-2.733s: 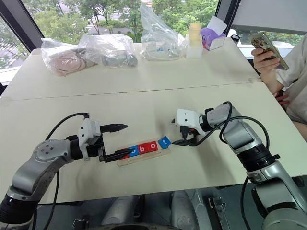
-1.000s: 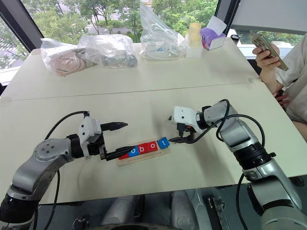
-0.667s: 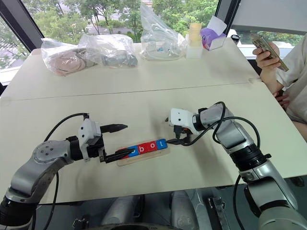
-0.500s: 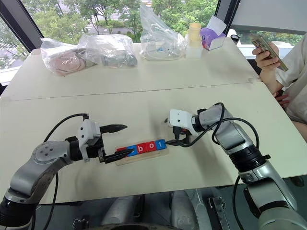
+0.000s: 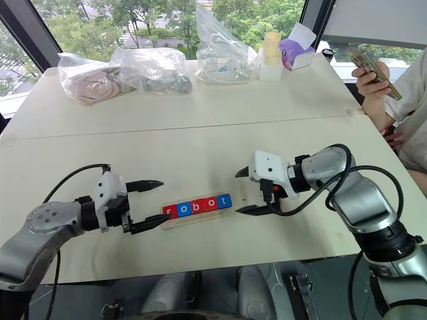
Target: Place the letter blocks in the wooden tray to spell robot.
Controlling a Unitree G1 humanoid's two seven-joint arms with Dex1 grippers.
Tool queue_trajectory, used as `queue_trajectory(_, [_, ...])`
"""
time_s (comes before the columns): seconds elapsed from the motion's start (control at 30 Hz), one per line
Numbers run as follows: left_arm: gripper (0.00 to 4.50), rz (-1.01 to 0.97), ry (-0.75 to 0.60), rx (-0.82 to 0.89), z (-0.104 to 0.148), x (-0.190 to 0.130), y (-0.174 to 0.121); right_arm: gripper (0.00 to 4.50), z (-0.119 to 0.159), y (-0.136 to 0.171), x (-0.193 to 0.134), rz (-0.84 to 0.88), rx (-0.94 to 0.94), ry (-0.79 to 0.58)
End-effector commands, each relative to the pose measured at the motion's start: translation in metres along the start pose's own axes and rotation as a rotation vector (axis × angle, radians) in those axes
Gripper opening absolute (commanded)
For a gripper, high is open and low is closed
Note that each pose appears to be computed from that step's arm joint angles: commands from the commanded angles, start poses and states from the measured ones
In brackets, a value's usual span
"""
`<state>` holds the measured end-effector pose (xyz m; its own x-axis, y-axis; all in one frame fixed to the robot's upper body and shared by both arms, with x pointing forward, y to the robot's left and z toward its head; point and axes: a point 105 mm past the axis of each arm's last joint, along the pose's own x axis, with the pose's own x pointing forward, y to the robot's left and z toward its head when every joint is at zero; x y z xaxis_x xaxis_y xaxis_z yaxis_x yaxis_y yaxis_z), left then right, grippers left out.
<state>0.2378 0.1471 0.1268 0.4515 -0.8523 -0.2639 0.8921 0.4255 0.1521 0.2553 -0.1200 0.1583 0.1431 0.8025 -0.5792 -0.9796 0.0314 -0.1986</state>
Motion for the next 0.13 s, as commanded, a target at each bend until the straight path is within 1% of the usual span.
queue_trajectory(0.03, [4.5, 0.0, 0.003, 0.027, 0.0041, -0.0083, -0.0005, 4.47, 0.0087, 0.0103, -0.0084, 0.007, 0.005, -0.019])
queue_trajectory(0.13, [4.5, -0.01, 0.003, 0.008, 0.0037, -0.0104, -0.0031, 4.47, 0.006, 0.0163, -0.0083, 0.013, 0.027, -0.013])
